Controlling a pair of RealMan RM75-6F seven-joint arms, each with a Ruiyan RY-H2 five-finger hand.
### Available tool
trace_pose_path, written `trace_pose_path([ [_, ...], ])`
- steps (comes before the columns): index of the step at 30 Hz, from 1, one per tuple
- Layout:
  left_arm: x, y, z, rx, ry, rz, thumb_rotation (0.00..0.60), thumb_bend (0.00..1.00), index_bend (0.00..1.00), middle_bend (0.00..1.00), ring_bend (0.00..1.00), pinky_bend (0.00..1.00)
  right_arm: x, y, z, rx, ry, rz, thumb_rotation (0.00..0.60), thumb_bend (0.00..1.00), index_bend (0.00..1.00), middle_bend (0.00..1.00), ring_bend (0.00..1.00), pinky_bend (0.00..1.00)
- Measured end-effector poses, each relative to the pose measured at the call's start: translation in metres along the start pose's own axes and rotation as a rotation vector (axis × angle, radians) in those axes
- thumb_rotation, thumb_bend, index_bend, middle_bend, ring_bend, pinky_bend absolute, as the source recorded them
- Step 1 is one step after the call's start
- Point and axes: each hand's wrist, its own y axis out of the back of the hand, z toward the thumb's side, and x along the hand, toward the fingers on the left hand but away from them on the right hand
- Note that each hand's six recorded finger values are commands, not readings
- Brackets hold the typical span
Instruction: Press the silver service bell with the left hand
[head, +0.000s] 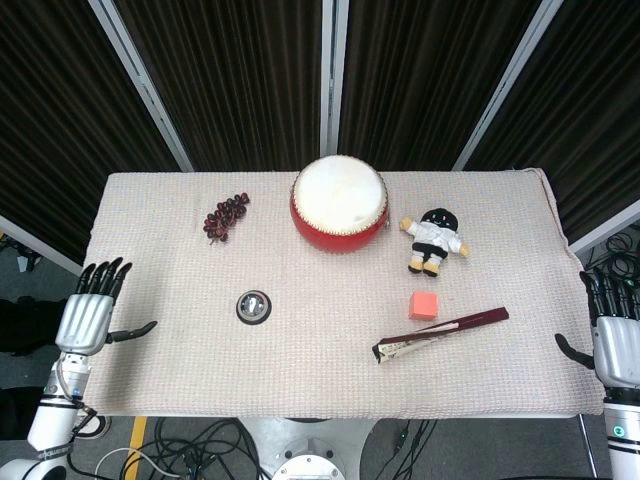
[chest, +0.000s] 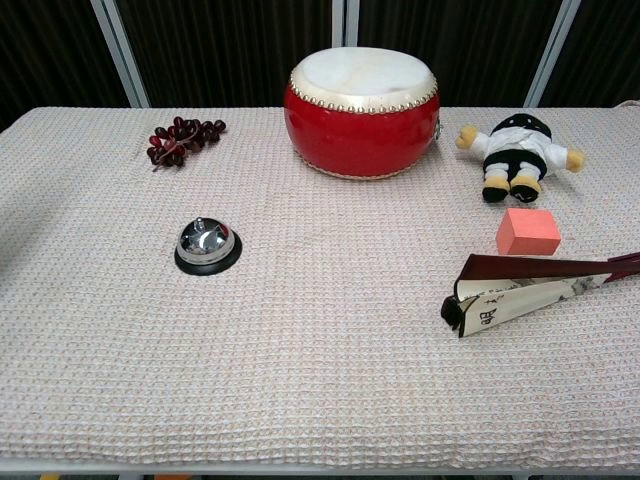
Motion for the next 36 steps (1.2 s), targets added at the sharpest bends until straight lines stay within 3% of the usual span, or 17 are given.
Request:
trace_pose_path([
  [7,0.013,-0.012,0.026,-0.015,-0.067,-0.025,0.17,0.0,0.0,0.0,0.0,0.0,0.002,0.0,-0.004,0.011,0.003,0.029,0.6,0.1,0.0,0.0,0.0,0.0],
  [14,0.029,-0.035,0.085,-0.101,-0.195,-0.079,0.189,0.0,0.0,0.0,0.0,0.0,0.002,0.002,-0.007,-0.015,0.004,0.036,0.6,0.06,0.0,0.0,0.0,0.0],
  [16,0.031,-0.04,0.1,-0.125,-0.224,-0.092,0.174,0.0,0.01,0.0,0.0,0.0,0.001,0.002,-0.01,-0.023,-0.004,0.043,0.6,0.05,0.0,0.0,0.0,0.0],
  [20,0.034,-0.055,0.129,-0.19,-0.267,-0.11,0.081,0.0,0.04,0.0,0.0,0.0,0.0,0.003,-0.014,-0.034,-0.013,0.048,0.6,0.02,0.0,0.0,0.0,0.0],
  [23,0.035,-0.069,0.146,-0.224,-0.288,-0.125,0.072,0.0,0.04,0.0,0.0,0.0,0.0,0.003,-0.015,-0.048,-0.016,0.053,0.6,0.0,0.0,0.0,0.0,0.0],
  [29,0.039,-0.093,0.172,-0.231,-0.321,-0.161,0.071,0.0,0.01,0.0,0.0,0.0,-0.002,0.003,-0.021,-0.053,-0.028,0.06,0.6,0.0,0.0,0.0,0.0,0.0],
  [36,0.047,-0.103,0.192,-0.187,-0.369,-0.13,0.072,0.0,0.0,0.0,0.0,0.0,-0.004,0.0,-0.029,-0.066,-0.05,0.079,0.6,0.0,0.0,0.0,0.0,0.0],
])
